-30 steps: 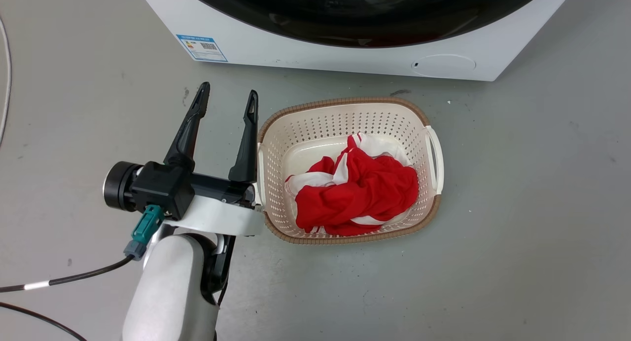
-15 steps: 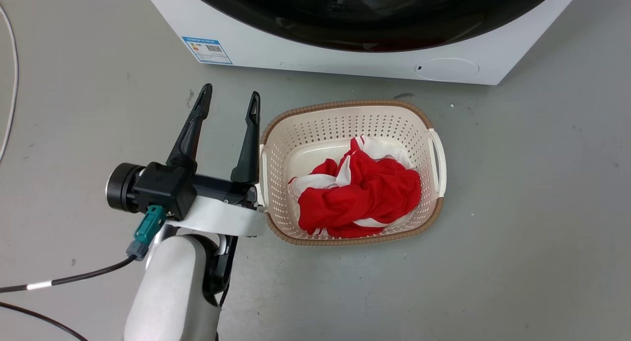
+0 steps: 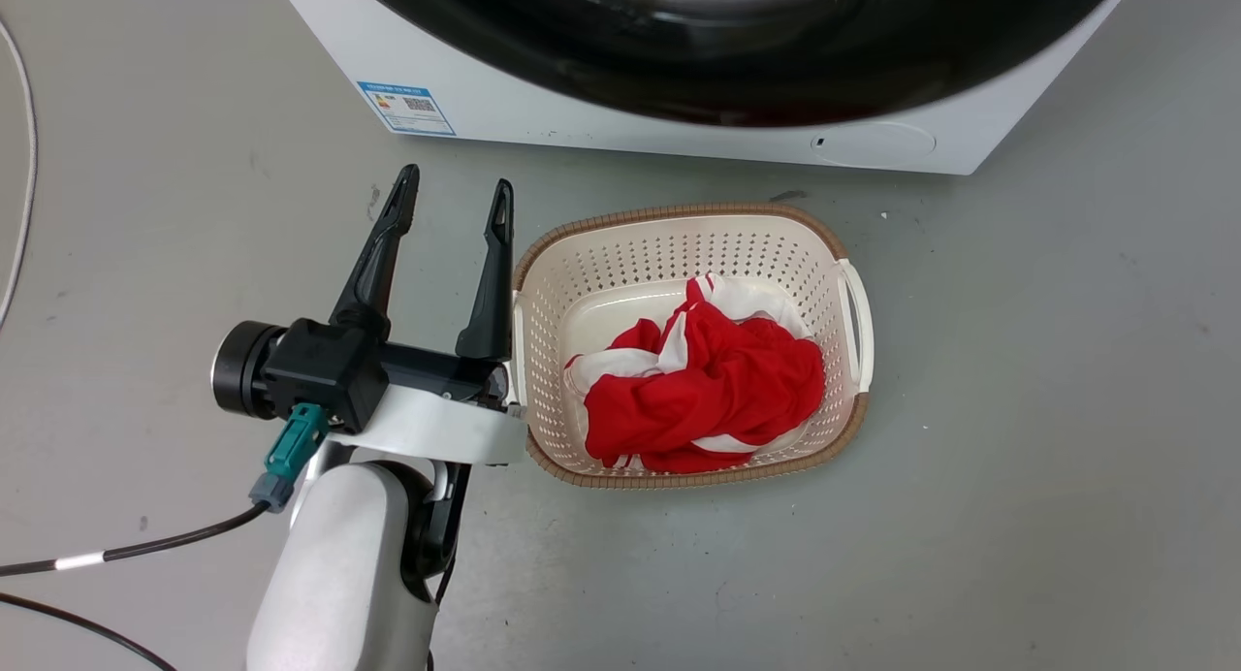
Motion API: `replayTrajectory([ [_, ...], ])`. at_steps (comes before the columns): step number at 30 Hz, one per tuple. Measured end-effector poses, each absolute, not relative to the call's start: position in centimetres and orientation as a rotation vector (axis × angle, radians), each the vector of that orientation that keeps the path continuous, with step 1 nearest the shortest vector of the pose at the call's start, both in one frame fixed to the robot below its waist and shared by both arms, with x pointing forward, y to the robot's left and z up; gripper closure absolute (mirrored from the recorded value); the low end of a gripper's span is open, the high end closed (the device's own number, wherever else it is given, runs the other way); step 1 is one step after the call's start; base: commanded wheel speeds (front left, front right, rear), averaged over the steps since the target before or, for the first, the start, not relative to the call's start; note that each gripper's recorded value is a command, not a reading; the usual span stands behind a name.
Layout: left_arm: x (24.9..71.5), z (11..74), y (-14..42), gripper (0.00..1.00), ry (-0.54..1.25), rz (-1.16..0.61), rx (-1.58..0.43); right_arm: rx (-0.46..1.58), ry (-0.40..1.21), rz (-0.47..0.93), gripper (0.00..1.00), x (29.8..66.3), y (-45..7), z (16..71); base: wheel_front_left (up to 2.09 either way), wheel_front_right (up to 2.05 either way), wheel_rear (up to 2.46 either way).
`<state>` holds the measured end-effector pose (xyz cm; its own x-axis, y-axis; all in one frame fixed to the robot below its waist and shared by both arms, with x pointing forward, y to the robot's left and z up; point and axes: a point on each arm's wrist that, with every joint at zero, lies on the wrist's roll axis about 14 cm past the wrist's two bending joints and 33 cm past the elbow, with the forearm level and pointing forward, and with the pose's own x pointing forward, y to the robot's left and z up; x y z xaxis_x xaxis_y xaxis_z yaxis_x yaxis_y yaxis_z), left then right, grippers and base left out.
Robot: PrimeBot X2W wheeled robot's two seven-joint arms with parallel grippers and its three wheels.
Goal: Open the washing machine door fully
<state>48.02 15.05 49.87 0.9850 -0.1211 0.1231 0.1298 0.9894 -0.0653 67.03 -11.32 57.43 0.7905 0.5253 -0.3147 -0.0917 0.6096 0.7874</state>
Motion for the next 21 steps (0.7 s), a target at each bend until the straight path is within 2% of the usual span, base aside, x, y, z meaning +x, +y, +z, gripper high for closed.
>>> replayTrajectory([
  [4, 48.0, 50.2, 14.8, 0.00, -0.126, -0.132, -0.076, 0.853, 0.635, 0.429, 1.00, 65.8, -9.3, 56.4, 0.00, 0.00, 0.00],
  [21, 47.1, 51.7, 14.4, 0.00, -0.154, -0.143, -0.078, 0.849, 0.813, 0.557, 1.00, 61.0, -7.8, 56.4, 0.00, 0.00, 0.00],
])
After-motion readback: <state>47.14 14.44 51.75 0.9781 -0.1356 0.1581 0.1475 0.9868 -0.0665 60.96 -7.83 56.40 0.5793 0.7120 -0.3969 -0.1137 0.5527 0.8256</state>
